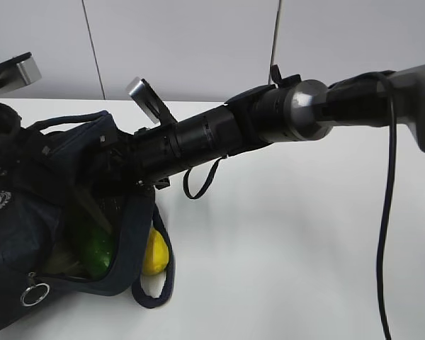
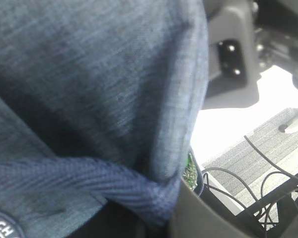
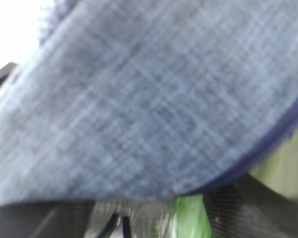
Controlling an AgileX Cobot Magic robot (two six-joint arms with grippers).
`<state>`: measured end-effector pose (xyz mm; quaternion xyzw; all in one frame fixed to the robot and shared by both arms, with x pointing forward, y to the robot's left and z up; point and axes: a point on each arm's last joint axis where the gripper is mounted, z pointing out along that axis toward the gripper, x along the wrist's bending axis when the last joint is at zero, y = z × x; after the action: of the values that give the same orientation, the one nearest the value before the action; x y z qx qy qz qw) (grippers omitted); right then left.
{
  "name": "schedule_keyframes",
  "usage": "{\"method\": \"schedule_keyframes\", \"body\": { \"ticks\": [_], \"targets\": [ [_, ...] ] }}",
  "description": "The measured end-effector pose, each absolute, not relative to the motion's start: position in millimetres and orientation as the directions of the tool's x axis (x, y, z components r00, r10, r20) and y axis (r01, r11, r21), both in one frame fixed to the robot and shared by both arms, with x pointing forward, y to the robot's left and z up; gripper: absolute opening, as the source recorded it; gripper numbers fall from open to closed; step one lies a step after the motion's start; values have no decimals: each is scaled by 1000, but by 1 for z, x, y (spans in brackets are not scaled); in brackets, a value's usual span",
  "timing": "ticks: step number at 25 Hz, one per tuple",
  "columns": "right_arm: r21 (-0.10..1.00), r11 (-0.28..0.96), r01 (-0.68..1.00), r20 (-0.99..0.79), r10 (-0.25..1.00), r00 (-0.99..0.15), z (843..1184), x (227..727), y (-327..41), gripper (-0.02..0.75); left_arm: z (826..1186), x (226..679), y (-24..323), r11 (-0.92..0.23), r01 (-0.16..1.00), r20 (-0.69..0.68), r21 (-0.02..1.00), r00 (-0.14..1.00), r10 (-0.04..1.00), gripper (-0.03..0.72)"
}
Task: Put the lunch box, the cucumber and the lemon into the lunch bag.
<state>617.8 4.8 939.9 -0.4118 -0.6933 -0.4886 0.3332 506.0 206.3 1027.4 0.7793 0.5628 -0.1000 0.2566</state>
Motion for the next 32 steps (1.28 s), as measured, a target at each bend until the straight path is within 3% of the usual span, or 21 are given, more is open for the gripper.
{"method": "schedule_keyframes", "body": {
  "ticks": [6, 9, 19, 32],
  "targets": [
    [363, 236, 901, 886, 212, -413, 941, 621, -14, 486, 1027, 505, 206, -242, 930, -450, 276, 347, 823, -8],
    [356, 282, 891, 865, 260, -428, 944, 625, -32, 480, 1027, 504, 206, -246, 930, -449, 272, 349, 823, -8],
    [374, 518, 769, 653, 442, -615, 978, 615, -70, 477, 1026, 504, 209, -263, 927, -425, 267, 358, 832, -8],
    [331, 646, 688, 465, 522, -715, 964, 590, -29, 476, 1026, 509, 228, -204, 943, -423, 262, 302, 854, -8]
  ]
}}
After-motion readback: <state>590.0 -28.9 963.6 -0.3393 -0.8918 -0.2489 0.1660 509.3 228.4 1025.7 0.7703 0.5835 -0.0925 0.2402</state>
